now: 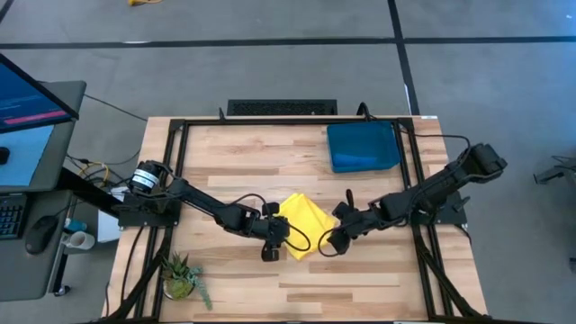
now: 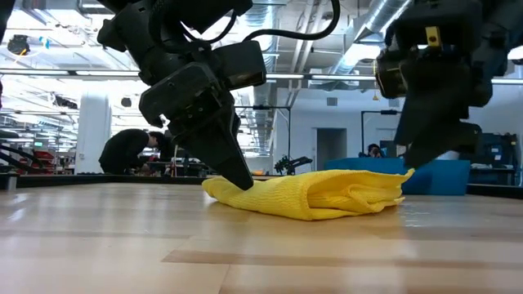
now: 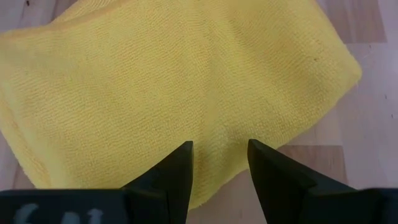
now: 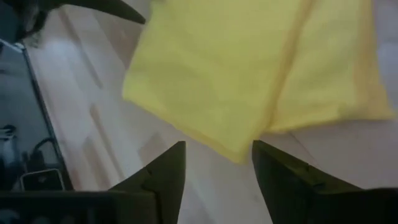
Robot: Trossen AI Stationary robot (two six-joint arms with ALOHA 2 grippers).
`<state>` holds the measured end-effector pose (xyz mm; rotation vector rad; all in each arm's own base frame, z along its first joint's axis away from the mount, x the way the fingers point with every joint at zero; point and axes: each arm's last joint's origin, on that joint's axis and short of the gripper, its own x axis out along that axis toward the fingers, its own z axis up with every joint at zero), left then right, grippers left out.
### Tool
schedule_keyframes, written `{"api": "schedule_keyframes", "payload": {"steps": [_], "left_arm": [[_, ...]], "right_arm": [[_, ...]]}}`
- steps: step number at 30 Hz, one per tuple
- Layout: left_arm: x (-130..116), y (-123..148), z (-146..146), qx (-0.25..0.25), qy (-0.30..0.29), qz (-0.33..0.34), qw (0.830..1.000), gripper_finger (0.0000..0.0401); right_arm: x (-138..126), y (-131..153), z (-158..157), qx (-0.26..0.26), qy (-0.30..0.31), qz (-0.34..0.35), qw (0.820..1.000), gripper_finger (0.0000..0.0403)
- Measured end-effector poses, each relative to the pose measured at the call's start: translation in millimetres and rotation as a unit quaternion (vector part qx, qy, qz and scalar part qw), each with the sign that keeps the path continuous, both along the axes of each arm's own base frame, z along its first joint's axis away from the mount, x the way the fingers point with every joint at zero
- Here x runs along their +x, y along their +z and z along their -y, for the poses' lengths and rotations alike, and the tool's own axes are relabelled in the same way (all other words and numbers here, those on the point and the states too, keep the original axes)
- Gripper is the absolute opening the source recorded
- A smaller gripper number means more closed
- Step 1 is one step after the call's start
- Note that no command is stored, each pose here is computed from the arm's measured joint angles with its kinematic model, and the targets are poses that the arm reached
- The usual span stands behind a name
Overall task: Roll microfiber towels into tight, uniform cylinder then place into a basket
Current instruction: Roll the yellow microfiber cloth
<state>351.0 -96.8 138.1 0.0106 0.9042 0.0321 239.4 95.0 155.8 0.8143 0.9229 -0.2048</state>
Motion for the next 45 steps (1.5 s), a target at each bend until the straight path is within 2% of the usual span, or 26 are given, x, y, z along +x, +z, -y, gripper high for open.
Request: {"api": "schedule_keyframes", "payload": {"steps": [5, 14, 18, 22, 25, 34, 36, 40, 45], "left_arm": [[0.0, 0.0, 0.0, 0.0, 0.0, 0.0, 1.0, 0.0146], [0.0, 0.0, 0.0, 0.0, 0.0, 0.0, 1.0, 0.0146], [0.0, 0.0, 0.0, 0.0, 0.0, 0.0, 1.0, 0.0146], [0.0, 0.0, 0.1, 0.0, -0.001, 0.0, 1.0, 0.0146], [0.0, 0.0, 0.2, 0.0, -0.001, 0.0, 1.0, 0.0146], [-0.4, 0.0, 1.4, 0.0, -0.002, 0.0, 1.0, 0.0146], [-1.9, 1.3, 4.9, 0.011, -0.005, 0.003, 1.0, 0.0146], [-4.3, 4.6, 9.5, 0.028, -0.011, 0.007, 1.0, 0.0146], [-6.3, 9.4, 11.2, 0.033, -0.007, 0.012, 0.999, 0.0146]], "right_arm": [[6.1, -16.2, -4.0, 0.005, -0.009, -0.017, 1.0, 0.0207], [15.8, -23.4, -1.5, 0.01, -0.006, -0.002, 1.0, 0.0191], [15.4, -25.5, 5.1, 0.006, -0.021, -0.02, 1.0, 0.0161], [12.7, -28.6, 10.7, 0.003, -0.038, -0.047, 0.998, 0.011], [12.9, -28.7, 11.9, 0.001, -0.039, -0.047, 0.998, 0.0078], [12.9, -27.2, 13.3, -0.009, -0.026, -0.043, 0.999, 0.0016], [12.8, -23.4, 12.5, -0.013, -0.016, -0.034, 0.999, 0.0007], [12.2, -11.0, 11.4, -0.021, -0.013, -0.034, 0.999, 0.0017], [10.2, 6.3, 13.9, -0.062, -0.018, -0.048, 0.997, 0.0007]]}}
